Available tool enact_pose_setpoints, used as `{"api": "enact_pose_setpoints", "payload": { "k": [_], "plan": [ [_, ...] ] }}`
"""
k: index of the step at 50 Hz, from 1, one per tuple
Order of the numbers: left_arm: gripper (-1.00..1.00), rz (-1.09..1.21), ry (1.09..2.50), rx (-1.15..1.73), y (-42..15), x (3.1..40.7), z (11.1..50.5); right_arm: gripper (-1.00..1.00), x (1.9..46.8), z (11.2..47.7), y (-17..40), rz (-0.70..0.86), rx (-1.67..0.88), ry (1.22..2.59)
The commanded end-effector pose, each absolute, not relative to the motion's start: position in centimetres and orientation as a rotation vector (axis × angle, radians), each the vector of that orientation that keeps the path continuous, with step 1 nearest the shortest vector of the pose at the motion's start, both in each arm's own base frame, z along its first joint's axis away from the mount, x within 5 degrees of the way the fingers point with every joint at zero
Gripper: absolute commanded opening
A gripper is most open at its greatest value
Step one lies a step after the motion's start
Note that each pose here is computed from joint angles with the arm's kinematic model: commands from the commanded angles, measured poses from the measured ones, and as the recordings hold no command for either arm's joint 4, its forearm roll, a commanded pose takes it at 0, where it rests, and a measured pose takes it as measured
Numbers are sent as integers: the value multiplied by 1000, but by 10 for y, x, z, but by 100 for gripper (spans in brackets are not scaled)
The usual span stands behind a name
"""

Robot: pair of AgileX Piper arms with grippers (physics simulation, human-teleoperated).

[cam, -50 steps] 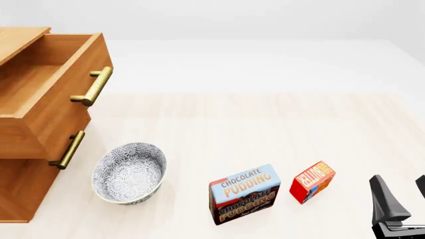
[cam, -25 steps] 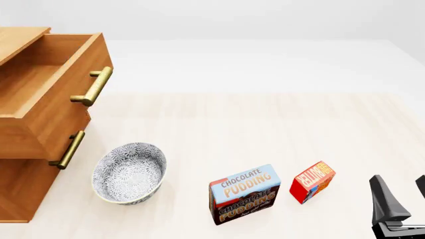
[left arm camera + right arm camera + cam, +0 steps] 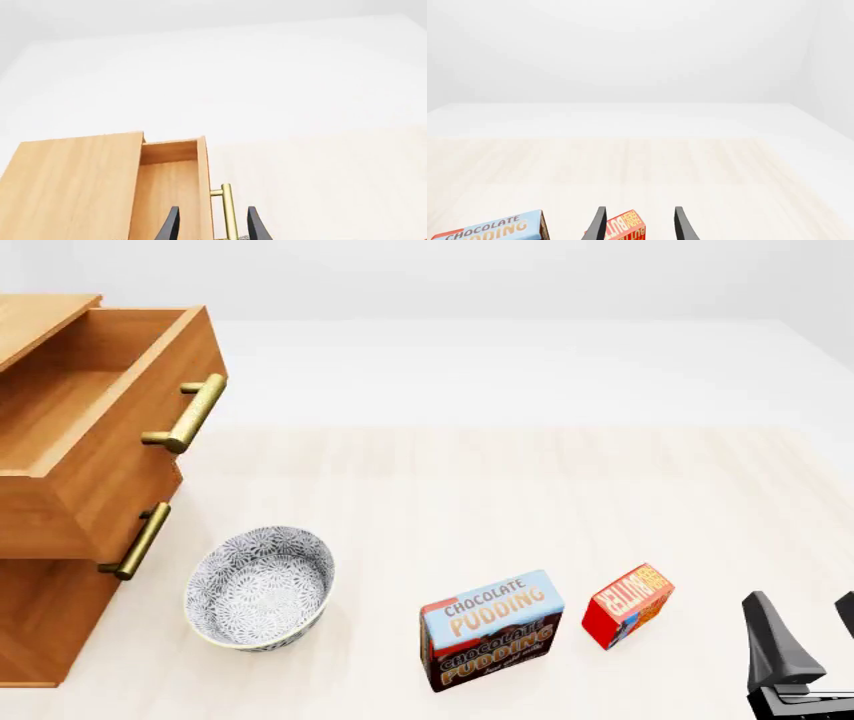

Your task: Put the butter at the back in the top drawer of the cabinet and close it.

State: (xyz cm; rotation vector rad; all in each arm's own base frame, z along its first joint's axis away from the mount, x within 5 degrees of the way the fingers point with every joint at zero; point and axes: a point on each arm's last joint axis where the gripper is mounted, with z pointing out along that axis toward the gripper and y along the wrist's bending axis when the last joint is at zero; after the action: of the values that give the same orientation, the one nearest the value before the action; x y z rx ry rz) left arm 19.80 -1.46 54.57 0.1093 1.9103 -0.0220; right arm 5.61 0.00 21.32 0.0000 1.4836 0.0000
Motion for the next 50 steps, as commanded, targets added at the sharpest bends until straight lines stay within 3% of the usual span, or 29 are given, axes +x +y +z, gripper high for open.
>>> {"api": "enact_pose_setpoints", "payload": {
  "k": [1, 50],
  "plan": [
    [100, -40, 1952, 58, -13, 208, 539, 100, 56, 213, 0, 0, 0, 1484],
    [100, -101, 2045, -60, -13, 243, 503, 100, 56, 213, 0, 0, 0, 1484]
  ]
}}
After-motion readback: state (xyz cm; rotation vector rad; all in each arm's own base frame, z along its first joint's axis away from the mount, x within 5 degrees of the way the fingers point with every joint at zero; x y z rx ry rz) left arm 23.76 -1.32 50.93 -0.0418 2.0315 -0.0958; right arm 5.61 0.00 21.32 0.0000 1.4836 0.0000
